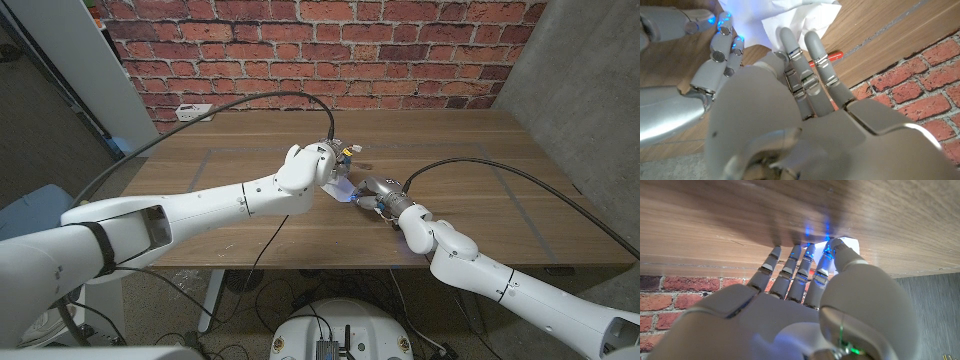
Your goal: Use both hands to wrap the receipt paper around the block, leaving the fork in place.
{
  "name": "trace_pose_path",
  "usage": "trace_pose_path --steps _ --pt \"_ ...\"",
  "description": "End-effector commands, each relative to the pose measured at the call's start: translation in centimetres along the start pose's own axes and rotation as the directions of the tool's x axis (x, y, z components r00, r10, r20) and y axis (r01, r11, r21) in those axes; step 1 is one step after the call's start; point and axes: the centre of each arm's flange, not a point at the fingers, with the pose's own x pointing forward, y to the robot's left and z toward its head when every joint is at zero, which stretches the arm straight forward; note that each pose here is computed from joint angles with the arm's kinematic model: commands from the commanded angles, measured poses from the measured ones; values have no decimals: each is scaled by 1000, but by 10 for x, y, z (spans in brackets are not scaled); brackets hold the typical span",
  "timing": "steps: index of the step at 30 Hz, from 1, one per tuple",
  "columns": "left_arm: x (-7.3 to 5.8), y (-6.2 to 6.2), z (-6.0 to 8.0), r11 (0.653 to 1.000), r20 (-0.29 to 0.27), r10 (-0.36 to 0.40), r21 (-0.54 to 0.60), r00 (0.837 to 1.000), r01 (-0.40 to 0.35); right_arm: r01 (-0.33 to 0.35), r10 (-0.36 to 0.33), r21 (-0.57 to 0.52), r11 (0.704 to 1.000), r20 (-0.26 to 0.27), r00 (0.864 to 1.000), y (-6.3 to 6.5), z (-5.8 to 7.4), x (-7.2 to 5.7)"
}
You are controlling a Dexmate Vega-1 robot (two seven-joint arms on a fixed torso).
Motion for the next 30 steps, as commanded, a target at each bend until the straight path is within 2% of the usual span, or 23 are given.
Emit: trace_pose_path --steps 1,8,10,15,18,20,24,27,30 --pt "12 -9 -8 993 66 -90 -73 994 94 -2 2 3 1000 4 1000 -2 0 1" --pt "16 -10 -17 977 129 -128 -153 983 148 -5 5 7 1000 -4 1000 -3 -1 2" --pt "18 -10 -21 962 160 -159 -196 974 189 -5 5 6 1000 -8 1000 -4 -1 2" --pt "19 -13 -31 924 230 -175 -298 957 240 2 -2 14 1000 -19 1000 -5 -3 3" --pt "18 -14 -37 885 301 -170 -373 938 280 6 -6 16 1000 -21 1000 -6 -4 3" --pt "17 -14 -40 858 347 -156 -415 925 301 11 -10 17 1000 -19 1000 -7 -4 4" --pt "13 -12 -44 829 405 -98 -472 909 299 11 -11 15 1000 -13 1000 -8 -4 6" --pt "10 -10 -46 827 425 -45 -492 904 272 14 -13 16 1000 -9 1000 -8 -5 7" --pt "5 -8 -47 834 426 30 -509 904 212 17 -17 21 1000 -9 1000 -8 -5 7"
